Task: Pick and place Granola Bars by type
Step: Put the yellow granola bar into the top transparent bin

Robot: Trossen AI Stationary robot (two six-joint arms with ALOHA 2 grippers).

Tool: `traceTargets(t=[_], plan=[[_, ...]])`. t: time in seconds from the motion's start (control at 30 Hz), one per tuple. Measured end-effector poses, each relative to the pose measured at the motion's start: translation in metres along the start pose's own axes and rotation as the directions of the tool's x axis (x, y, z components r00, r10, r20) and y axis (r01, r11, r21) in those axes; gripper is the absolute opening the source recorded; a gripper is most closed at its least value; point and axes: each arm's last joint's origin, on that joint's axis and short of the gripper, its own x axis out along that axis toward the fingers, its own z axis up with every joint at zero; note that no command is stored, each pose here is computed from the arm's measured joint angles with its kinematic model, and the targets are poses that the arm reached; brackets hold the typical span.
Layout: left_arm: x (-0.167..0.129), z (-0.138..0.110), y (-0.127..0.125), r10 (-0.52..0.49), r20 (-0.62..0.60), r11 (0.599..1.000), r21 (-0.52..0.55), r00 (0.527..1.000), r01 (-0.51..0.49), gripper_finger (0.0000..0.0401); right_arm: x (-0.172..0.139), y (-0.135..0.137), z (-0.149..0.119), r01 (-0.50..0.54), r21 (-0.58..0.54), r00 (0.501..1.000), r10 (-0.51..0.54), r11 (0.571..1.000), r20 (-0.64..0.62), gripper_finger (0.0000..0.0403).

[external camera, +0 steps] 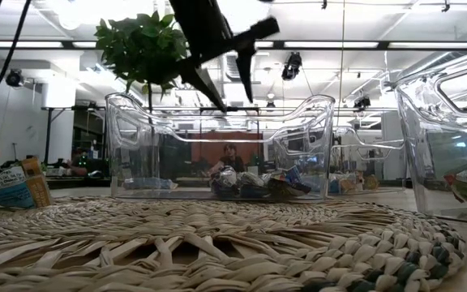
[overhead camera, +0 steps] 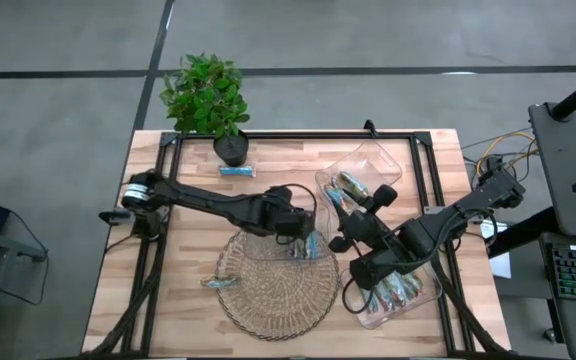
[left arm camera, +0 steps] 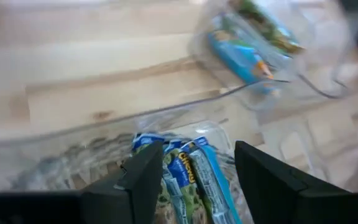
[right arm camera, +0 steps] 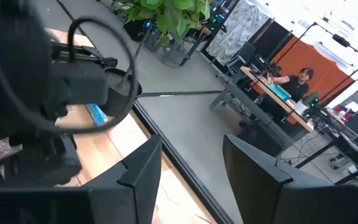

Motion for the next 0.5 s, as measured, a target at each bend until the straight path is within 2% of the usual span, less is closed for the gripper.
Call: traceTargets(t=[0.17,0.3,0.37,0.5], plan=[[-0.014,0.007,-0.001,-0.051,-0.033,0.982,0.178,0.998,0.056,0.0220,0.000,0.000,0.000,-0.003,0.001,1.000,0.003,1.000,-0.001,0.0162],[-0.020,0.009,0.000,-0.061,-0.109,0.940,0.328,0.992,0.094,0.0249,-0.001,0.001,0.000,-0.012,0.001,1.000,0.012,1.000,-0.005,0.0162],[-0.024,0.011,-0.001,-0.076,-0.111,0.907,0.405,0.991,0.115,0.0257,-0.001,0.001,0.000,-0.016,0.000,1.000,0.016,1.000,-0.007,0.0162],[-0.032,0.017,0.000,-0.088,-0.103,0.809,0.572,0.991,0.131,0.0258,-0.001,0.002,-0.001,-0.063,-0.017,0.998,0.062,0.998,-0.033,0.0162]])
